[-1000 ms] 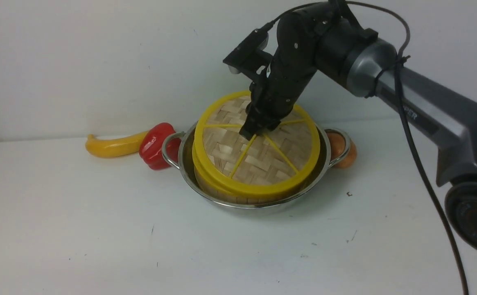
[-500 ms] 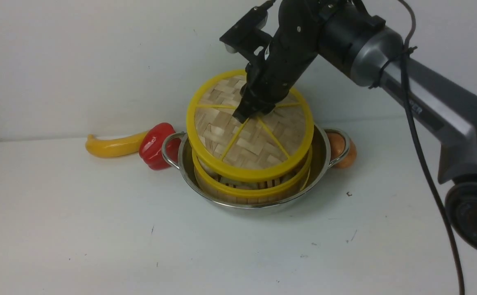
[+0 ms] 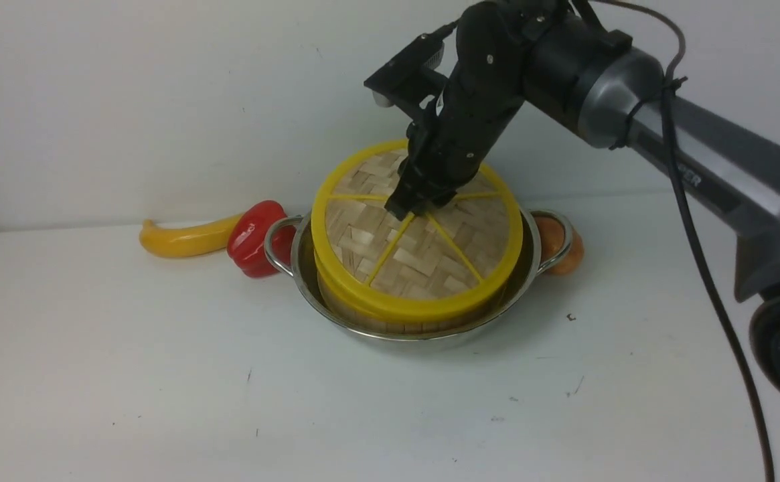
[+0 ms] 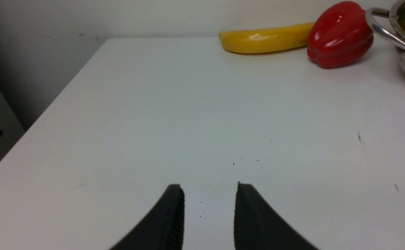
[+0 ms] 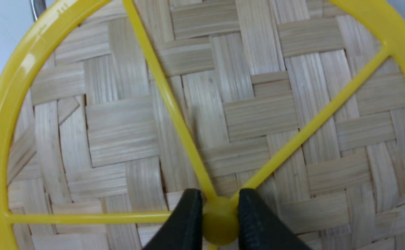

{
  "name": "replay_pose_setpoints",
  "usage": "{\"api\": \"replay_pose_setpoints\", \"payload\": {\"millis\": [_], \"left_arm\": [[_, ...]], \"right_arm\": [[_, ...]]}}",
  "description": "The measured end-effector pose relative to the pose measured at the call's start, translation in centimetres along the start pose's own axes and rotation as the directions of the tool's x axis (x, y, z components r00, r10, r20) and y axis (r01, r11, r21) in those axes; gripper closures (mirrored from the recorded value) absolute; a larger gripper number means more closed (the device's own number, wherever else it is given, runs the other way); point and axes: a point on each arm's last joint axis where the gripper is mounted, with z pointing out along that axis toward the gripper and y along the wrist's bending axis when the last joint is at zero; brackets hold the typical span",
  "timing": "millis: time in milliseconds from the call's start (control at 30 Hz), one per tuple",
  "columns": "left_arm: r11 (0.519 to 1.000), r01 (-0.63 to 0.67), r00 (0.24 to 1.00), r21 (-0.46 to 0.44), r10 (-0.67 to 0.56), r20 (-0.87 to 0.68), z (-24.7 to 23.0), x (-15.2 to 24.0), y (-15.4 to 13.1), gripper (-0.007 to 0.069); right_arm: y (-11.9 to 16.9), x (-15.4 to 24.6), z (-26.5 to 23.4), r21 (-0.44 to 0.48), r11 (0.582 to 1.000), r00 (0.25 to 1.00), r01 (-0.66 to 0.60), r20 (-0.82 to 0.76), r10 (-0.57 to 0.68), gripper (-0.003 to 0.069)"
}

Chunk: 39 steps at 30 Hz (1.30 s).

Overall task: Place the steamer in the pot on the white table, and put the lid on the steamer.
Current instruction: 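Place the bamboo steamer lid onto the steamer basket in the pot with the right gripper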

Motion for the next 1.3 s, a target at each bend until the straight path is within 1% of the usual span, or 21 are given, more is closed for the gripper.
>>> {"api": "replay_pose_setpoints", "payload": {"millis": [600, 933, 1300], "left_arm": [[1.0, 0.0, 1.0, 0.0, 0.0, 0.0, 0.0, 0.0, 0.0, 0.0386], [1.0, 0.0, 1.0, 0.0, 0.0, 0.0, 0.0, 0.0, 0.0, 0.0384], [1.0, 0.0, 1.0, 0.0, 0.0, 0.0, 0.0, 0.0, 0.0, 0.0384]], "right_arm": [[0.0, 0.3, 1.2, -0.005, 0.999, 0.998, 0.053, -0.022, -0.053, 0.0516], [0.0, 0.3, 1.2, -0.005, 0.997, 0.997, 0.073, -0.021, -0.074, 0.0516], [-0.2, -0.1, 1.2, 0.017, 0.995, 0.995, 0.101, 0.025, -0.101, 0.0516]]}}
